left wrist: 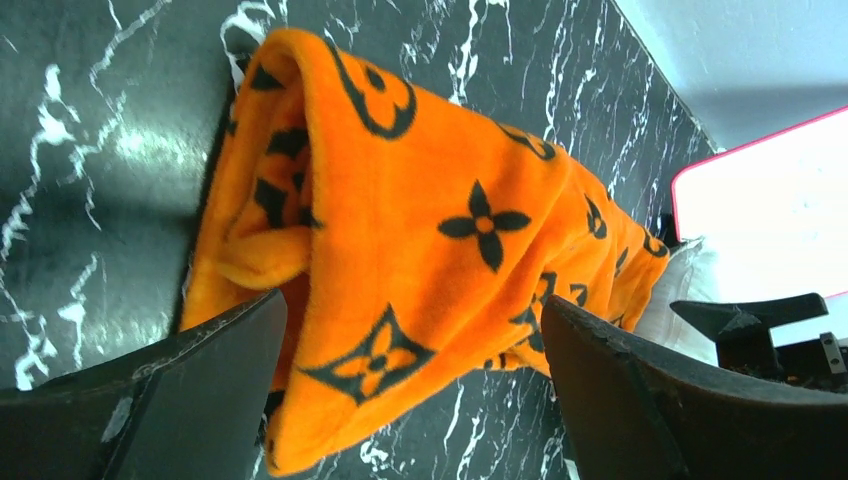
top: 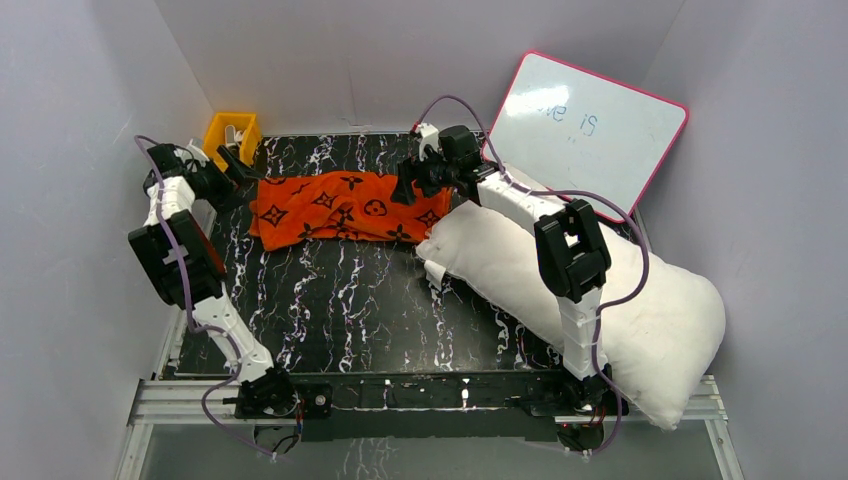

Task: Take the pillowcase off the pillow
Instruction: Fold the pillowcase at the center of the board.

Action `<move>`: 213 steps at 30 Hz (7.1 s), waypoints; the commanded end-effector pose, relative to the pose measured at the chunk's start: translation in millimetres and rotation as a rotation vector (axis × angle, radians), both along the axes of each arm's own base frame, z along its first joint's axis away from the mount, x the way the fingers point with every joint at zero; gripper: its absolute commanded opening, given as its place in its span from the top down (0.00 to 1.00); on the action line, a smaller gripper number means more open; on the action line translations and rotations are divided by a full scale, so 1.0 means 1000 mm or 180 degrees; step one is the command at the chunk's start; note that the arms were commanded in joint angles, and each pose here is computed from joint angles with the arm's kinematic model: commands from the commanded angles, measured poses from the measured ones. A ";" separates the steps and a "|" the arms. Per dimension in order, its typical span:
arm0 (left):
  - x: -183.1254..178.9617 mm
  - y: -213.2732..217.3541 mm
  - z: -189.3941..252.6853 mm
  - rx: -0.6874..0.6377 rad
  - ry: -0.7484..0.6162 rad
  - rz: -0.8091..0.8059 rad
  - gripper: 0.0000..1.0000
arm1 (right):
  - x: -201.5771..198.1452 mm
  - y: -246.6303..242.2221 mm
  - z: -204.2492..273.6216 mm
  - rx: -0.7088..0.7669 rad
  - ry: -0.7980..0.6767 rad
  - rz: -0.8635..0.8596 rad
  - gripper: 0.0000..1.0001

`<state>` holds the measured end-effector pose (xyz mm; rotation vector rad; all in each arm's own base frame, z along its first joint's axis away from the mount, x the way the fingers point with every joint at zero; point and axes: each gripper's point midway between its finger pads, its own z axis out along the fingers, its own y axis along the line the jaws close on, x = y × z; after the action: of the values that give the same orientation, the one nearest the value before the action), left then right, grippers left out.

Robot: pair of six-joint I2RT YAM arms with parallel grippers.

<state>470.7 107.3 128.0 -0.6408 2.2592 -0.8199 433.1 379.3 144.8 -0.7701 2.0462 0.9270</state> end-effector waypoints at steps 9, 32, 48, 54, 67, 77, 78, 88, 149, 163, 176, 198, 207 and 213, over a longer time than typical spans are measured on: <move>0.030 -0.020 -0.039 -0.0299 0.0035 -0.0439 0.02 | 0.009 0.008 0.014 0.0122 -0.0109 0.0074 0.01; 0.042 -0.048 -0.033 -0.1116 -0.0205 -0.0721 0.02 | 0.006 0.007 0.012 0.0125 -0.0052 0.0070 0.01; -0.015 0.014 -0.005 0.0449 0.0178 0.0342 0.02 | -0.026 0.070 -0.011 -0.0466 -0.0447 0.0052 0.01; -0.038 -0.006 -0.064 0.0113 0.0372 0.0472 0.02 | -0.003 0.043 -0.040 -0.0587 -0.0065 -0.0346 0.01; -0.113 -0.113 -0.087 -0.0338 0.0440 0.0082 0.02 | 0.055 0.028 -0.100 -0.0430 0.0888 -0.0325 0.01; -0.259 -0.239 -0.057 -0.0799 0.0544 -0.0202 0.02 | 0.080 0.067 -0.093 0.0239 0.0660 -0.0104 0.01; -0.264 -0.238 -0.048 -0.0713 0.0499 -0.0178 0.02 | 0.084 0.071 -0.086 0.0331 0.0601 -0.0091 0.01; -0.056 -0.172 0.066 0.0778 -0.0440 -0.0567 0.02 | 0.051 0.037 0.086 0.0747 -0.0375 -0.0597 0.01; -0.115 -0.182 0.052 0.0169 -0.0204 -0.0323 0.02 | -0.058 -0.008 0.152 0.0852 -0.0174 -0.1028 0.03; -0.185 -0.194 0.020 -0.0111 -0.0001 -0.0505 0.02 | -0.252 -0.025 -0.025 0.0363 0.1324 -0.1504 0.03; -0.242 -0.203 0.039 -0.0090 -0.0079 -0.0644 0.02 | -0.268 -0.001 -0.083 0.0430 0.1779 -0.1458 0.19; -0.250 -0.204 0.050 0.0038 -0.0154 -0.0832 0.02 | -0.286 0.033 -0.095 0.0450 0.1844 -0.1234 0.69; -0.264 -0.230 0.069 -0.0116 -0.0539 -0.1455 0.02 | -0.265 0.052 0.012 0.0751 0.1302 -0.1089 1.00; -0.275 -0.243 0.090 -0.0005 -0.0827 -0.1841 0.03 | -0.250 0.093 0.091 0.1009 0.0991 -0.0797 1.00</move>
<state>206.7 -122.9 185.9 -0.0485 2.3110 -1.0405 173.4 449.3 170.1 -0.1142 2.2683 1.1886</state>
